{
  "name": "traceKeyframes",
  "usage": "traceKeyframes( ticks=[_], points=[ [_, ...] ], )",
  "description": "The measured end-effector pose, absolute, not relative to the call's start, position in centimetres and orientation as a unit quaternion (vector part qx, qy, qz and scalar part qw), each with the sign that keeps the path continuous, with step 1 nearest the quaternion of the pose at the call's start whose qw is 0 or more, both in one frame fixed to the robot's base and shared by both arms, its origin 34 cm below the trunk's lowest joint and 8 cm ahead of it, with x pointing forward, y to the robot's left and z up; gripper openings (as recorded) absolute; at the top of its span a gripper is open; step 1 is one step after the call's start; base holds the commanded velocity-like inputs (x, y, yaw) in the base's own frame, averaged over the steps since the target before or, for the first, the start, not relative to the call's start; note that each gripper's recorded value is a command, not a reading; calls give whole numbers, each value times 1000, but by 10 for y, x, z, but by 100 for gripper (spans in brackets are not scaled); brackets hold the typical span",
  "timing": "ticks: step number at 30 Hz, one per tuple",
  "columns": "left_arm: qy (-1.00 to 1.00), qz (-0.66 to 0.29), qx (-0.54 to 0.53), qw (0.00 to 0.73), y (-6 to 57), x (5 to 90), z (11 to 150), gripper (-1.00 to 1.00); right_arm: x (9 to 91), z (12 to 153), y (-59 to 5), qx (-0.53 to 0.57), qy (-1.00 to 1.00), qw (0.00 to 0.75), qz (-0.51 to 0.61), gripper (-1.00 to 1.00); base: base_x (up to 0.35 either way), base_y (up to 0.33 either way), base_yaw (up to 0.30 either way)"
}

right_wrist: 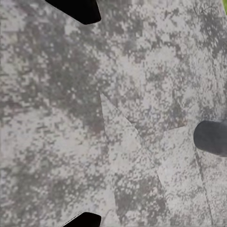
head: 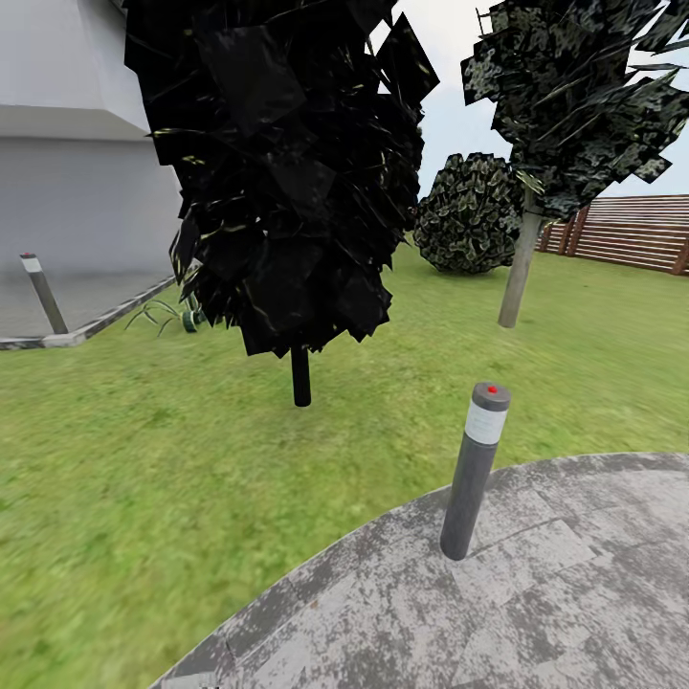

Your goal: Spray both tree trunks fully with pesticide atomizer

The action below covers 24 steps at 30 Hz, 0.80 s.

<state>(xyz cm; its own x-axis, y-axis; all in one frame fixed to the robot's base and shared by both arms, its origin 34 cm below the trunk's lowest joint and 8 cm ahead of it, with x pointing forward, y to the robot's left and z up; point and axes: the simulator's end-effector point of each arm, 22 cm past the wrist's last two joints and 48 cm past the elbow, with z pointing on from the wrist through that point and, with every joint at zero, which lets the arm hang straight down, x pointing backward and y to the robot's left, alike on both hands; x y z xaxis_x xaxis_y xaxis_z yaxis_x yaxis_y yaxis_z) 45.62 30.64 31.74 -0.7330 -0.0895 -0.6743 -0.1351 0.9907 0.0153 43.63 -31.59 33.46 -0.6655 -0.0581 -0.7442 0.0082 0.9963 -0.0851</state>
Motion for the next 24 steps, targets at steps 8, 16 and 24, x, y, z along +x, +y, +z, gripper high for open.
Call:
traceKeyframes(
  ticks=[8, 16, 24],
  points=[
    [895, 25, -57, 442, 306, 582, 390, 100, 595, 454, -230, -103, 839, 535, -5, 100, 0, 0, 0],
    [893, 26, -54, 446, 308, 591, 396, 100, 621, 483, -197, -146, 829, 540, 17, 100, 0, 0, 0],
    [893, 26, -51, 447, 306, 590, 395, 100, 634, 537, -159, -203, 786, 577, 85, 100, 0, 0, 0]
  ],
)
